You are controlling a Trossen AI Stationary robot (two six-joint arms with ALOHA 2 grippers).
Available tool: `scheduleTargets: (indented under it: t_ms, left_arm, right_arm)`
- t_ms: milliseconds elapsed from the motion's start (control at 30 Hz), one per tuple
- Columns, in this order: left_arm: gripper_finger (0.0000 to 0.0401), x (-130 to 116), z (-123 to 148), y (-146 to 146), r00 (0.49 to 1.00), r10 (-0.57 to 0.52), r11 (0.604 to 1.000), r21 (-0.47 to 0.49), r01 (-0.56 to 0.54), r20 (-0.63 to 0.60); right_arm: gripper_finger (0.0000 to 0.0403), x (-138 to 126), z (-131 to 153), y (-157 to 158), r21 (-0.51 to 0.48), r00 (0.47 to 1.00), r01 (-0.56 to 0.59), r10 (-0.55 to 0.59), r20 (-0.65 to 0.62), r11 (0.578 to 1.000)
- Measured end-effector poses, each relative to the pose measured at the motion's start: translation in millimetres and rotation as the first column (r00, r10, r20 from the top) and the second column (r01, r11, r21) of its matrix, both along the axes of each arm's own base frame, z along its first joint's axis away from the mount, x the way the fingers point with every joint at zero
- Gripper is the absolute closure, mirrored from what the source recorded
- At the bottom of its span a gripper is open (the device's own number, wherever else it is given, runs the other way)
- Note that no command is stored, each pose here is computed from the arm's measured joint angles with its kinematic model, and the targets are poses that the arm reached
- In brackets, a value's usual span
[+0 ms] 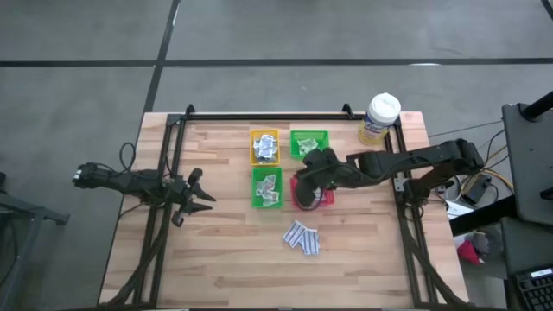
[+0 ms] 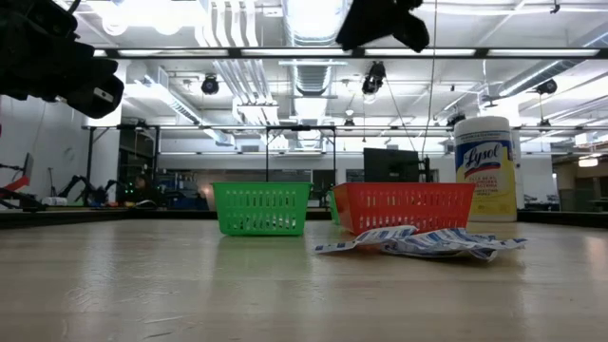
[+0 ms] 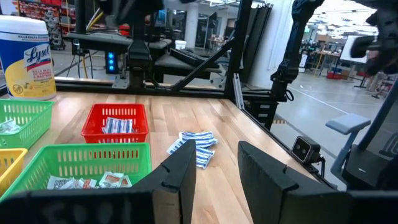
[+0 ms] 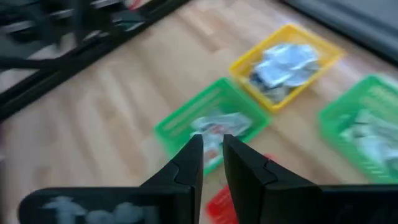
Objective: Pick & Place First Aid Supplies
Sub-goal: Put the blue bandage pack into the red bin
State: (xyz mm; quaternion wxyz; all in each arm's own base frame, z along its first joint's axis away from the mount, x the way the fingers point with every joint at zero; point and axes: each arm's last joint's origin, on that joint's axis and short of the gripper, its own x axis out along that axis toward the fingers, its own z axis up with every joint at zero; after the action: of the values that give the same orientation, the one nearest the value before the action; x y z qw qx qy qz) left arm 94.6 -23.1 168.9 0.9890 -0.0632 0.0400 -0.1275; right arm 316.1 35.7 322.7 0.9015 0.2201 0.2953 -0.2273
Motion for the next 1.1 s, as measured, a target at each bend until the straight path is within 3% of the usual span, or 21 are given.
scheduleTargets:
  t_ms: [200,367,767,1100]
  left_arm:
    - [0.0286,-0.1,-0.1,0.0,1.000,0.000,1.000,0.001,0.000,-0.005]
    - [0.0286,-0.2,-0.3,0.1,1.000,0.001,1.000,0.002,-0.001,-0.008]
    - [0.0286,-0.2,-0.5,0.1,1.000,0.000,1.000,0.005,0.000,-0.008]
    - [0.0286,-0.2,-0.5,0.1,1.000,0.000,1.000,0.005,0.000,-0.009]
  right_arm:
    - [0.0344,-2.9,2.4,26.6,0.115,0.990,-0.139,0.139,0.011,0.984]
    - [0.0344,-8.6,-7.2,50.2,0.236,0.973,-0.219,0.229,-0.012,0.947]
    - [0.0344,-1.7,-33.7,74.0,0.335,0.963,-0.209,0.254,-0.093,0.919]
    - [0.0344,16.7,-76.4,85.7,0.449,0.905,-0.229,0.359,-0.229,0.864]
